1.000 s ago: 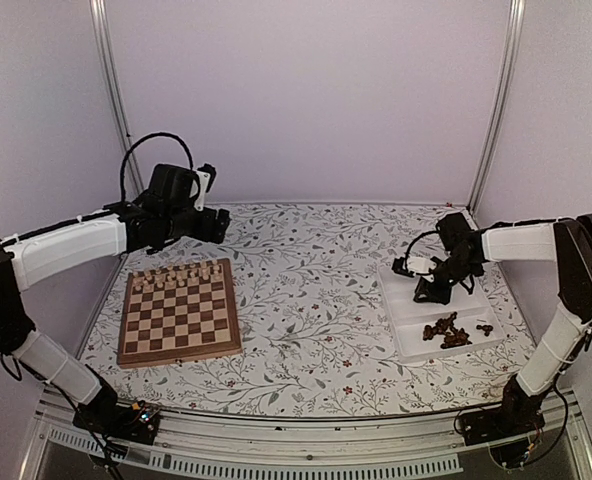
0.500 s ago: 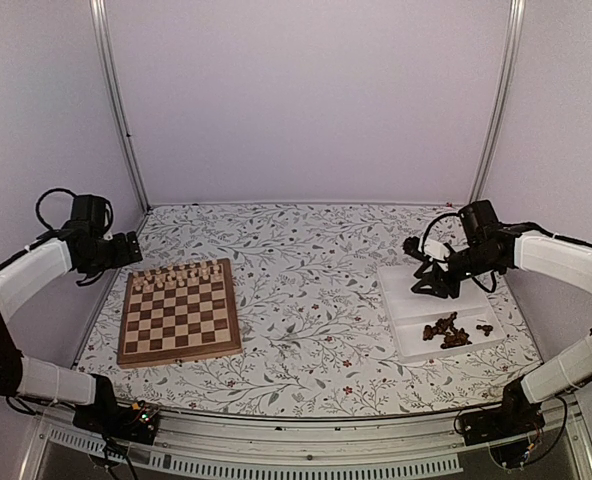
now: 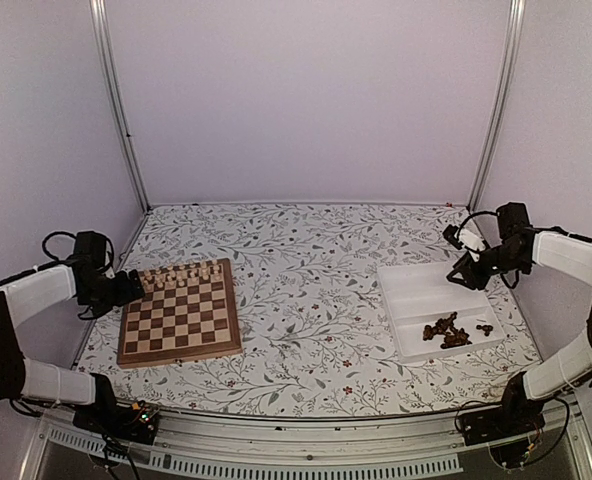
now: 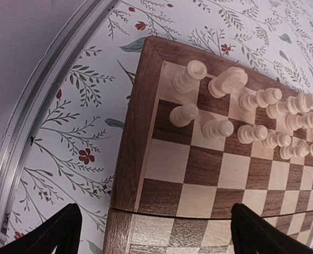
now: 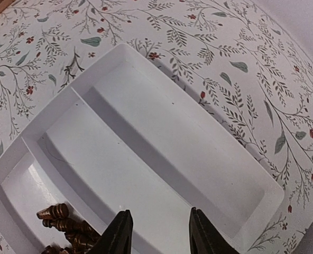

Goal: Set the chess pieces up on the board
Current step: Move the chessboard to the center of the board.

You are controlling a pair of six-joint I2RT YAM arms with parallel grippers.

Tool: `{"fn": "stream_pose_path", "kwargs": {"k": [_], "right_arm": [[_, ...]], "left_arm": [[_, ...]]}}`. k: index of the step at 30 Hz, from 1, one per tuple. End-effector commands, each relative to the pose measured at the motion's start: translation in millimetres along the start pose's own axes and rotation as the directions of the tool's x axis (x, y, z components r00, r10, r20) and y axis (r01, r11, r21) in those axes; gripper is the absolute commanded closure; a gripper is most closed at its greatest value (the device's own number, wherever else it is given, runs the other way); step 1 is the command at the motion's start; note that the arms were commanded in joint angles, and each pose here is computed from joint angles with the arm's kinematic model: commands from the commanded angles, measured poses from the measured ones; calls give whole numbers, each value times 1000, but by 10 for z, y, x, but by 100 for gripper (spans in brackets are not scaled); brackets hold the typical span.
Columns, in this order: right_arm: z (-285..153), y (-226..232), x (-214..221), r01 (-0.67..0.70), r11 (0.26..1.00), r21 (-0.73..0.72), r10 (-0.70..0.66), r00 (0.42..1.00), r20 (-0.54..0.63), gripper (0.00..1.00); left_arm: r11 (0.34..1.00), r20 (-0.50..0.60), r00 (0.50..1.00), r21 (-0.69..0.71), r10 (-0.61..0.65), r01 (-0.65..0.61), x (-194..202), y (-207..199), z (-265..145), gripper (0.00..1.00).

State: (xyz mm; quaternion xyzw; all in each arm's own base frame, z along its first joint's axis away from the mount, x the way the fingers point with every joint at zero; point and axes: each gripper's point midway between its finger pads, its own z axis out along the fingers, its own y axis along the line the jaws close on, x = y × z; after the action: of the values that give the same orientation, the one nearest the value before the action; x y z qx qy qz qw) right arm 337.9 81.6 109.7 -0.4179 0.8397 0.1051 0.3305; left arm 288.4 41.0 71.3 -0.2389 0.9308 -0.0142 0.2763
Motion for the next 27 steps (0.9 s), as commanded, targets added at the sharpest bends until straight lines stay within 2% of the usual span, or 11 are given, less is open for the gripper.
{"fn": "stream_pose_path", "kwargs": {"k": [1, 9, 15, 27], "right_arm": [[-222, -267, -28, -39, 995, 94, 37, 999, 30, 61], [-260, -355, 57, -72, 990, 123, 70, 997, 24, 61], [-289, -572, 169, -138, 976, 166, 139, 990, 6, 61], [-232, -628, 355, -180, 972, 154, 185, 983, -18, 61]], "left_arm": [[999, -50, 999, 53, -6, 9, 125, -78, 154, 1], [993, -137, 990, 118, 40, -24, 322, -251, 342, 1], [979, -183, 972, 167, 146, -115, 533, -500, 414, 1], [920, -163, 916, 209, 367, -331, 816, -1029, 425, 2]]}}
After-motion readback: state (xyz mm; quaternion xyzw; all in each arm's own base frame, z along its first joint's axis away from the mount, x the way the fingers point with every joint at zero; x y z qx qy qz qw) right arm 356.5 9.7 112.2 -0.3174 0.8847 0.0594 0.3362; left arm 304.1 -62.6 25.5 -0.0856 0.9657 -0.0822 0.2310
